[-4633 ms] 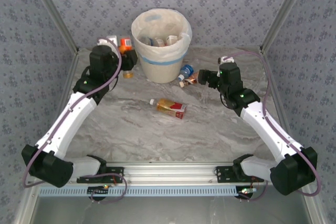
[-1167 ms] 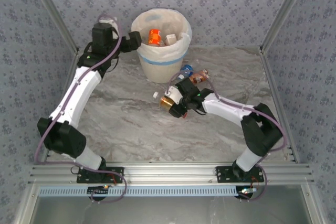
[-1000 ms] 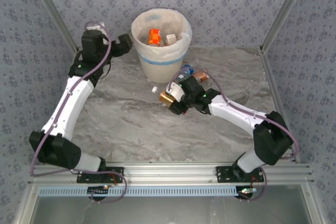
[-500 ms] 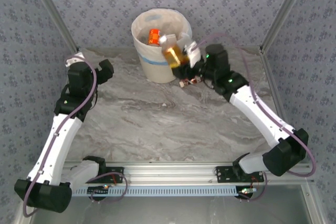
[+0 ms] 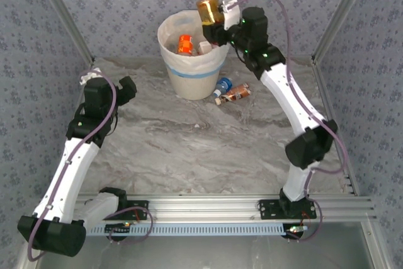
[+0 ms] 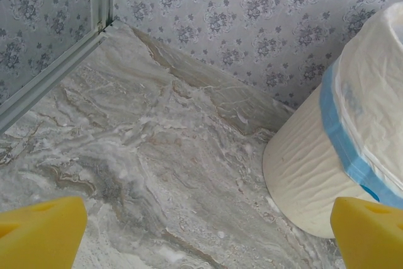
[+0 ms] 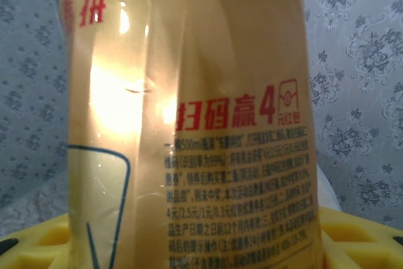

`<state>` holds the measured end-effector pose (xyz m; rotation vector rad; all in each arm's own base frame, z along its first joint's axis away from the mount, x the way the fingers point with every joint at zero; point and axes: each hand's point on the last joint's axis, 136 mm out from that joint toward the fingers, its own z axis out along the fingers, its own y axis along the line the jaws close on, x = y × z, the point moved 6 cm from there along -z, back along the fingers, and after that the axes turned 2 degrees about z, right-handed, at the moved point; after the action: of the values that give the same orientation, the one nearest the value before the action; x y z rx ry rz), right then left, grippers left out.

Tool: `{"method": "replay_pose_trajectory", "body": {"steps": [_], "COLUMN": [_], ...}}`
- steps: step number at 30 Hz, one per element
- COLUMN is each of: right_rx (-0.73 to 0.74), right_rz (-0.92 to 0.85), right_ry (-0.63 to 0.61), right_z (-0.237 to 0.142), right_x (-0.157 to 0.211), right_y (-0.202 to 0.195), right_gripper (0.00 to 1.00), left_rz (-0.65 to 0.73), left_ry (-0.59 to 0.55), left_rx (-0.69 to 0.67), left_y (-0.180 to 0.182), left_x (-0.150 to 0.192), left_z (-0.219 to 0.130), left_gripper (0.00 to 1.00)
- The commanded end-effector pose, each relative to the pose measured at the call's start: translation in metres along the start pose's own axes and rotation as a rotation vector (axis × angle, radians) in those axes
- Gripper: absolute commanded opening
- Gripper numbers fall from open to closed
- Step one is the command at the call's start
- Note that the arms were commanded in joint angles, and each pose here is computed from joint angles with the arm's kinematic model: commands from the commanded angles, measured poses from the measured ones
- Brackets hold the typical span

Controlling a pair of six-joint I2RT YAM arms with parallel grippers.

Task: Put the plastic bottles in the bin

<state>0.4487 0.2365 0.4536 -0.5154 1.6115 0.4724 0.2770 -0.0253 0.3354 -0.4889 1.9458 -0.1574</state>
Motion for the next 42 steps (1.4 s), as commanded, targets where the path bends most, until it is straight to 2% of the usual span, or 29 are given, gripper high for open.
{"method": "replay_pose_trajectory", "body": {"steps": [1, 4, 6, 9, 11, 13, 16, 21, 26, 31, 36, 39, 42], "right_rx": [0.061, 0.092, 0.166, 0.31, 0.29, 0.275, 0.298, 0.336, 0.373, 0.464, 0.605, 0.652, 0.773], "right_rz": [-0.018, -0.046, -0.07, -0.093, -0.134, -0.177, -0.205, -0.119, 0.047, 0.247, 0.516, 0.689, 0.902], "right_ry": [0.041, 0.071, 0.121, 0.21, 0.245, 0.263, 0.255, 0.248, 0.263, 0.28, 0.337, 0.37, 0.394], "right_z": [0.02, 0.041, 0.052, 0.063, 0.067, 0.067, 0.06, 0.035, 0.004, -0.03, -0.064, -0.073, -0.082], "right_x": [0.007, 0.017, 0.025, 0.044, 0.052, 0.052, 0.043, 0.026, 0.029, 0.055, 0.109, 0.155, 0.201], "right_y": [-0.009, -0.015, -0.022, -0.033, -0.03, -0.025, -0.021, -0.027, -0.043, -0.067, -0.1, -0.115, -0.131], "right_gripper": [0.51, 0.52, 0.54, 0.7, 0.81, 0.88, 0.91, 0.95, 1.0, 1.0, 1.0, 1.0, 1.0], "left_rz": [-0.013, -0.005, -0.001, 0.008, 0.012, 0.011, 0.005, -0.011, -0.011, -0.01, -0.017, -0.023, -0.024], "left_ry": [0.004, 0.001, -0.001, -0.001, -0.005, -0.008, -0.001, 0.023, 0.043, 0.063, 0.09, 0.107, 0.125], "left_rx": [-0.004, -0.018, -0.025, -0.044, -0.053, -0.055, -0.048, -0.026, -0.011, -0.007, 0.005, 0.016, 0.028], "left_y": [0.005, 0.008, 0.01, 0.012, 0.014, 0.014, 0.013, 0.01, 0.008, 0.006, 0.003, 0.001, -0.002], "left_x": [0.002, 0.004, 0.005, 0.005, 0.005, 0.004, 0.005, 0.01, 0.014, 0.017, 0.022, 0.025, 0.027], "left_z": [-0.007, -0.008, -0.009, -0.01, -0.009, -0.008, -0.004, 0.001, 0.006, 0.012, 0.02, 0.025, 0.028], "left_gripper": [1.0, 1.0, 1.0, 0.99, 0.99, 0.99, 1.0, 0.99, 0.99, 1.0, 0.99, 0.99, 0.99]}}
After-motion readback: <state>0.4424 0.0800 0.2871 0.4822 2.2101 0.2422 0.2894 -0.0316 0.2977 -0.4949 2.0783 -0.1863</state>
